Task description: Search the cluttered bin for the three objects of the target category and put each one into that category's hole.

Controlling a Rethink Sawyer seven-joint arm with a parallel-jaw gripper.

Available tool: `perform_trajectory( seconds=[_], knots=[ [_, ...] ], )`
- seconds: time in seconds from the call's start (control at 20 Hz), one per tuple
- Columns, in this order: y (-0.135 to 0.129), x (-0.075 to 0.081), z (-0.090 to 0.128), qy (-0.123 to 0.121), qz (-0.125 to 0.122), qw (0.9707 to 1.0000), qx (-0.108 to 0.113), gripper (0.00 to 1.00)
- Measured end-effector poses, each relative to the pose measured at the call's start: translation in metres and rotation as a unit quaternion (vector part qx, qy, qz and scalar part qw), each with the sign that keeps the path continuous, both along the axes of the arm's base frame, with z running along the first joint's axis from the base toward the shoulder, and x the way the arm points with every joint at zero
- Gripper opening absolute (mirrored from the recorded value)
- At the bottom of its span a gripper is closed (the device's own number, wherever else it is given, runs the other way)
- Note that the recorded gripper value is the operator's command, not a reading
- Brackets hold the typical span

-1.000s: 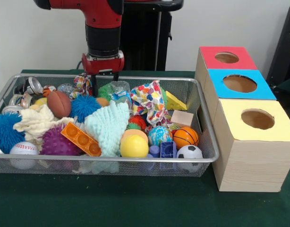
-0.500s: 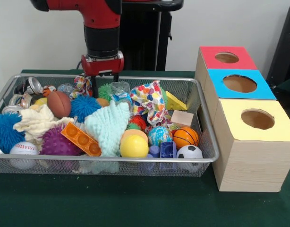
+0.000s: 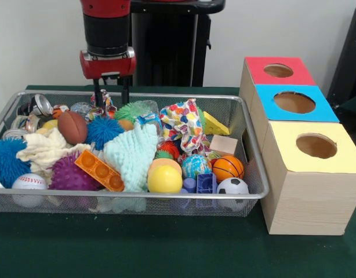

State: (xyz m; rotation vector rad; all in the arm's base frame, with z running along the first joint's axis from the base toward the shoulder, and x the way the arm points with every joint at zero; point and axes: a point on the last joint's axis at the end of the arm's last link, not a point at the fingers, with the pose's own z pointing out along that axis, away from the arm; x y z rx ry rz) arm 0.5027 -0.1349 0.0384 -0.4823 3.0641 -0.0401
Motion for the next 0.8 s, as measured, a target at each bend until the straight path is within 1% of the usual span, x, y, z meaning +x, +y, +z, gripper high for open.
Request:
perform_trajectory(
  seconds=[0.3,0.35,0.5,0.8],
  knots=[
    [0.000,0.011,0.012,0.000,0.002,1.0000,0.004,1.00],
    [0.004,0.015,0.013,-0.004,0.006,1.0000,0.006,1.00],
    [0.010,0.019,0.014,-0.008,0.012,0.9998,0.010,1.00],
    [0.017,0.021,0.011,-0.008,0.017,0.9997,0.018,1.00]
  ],
)
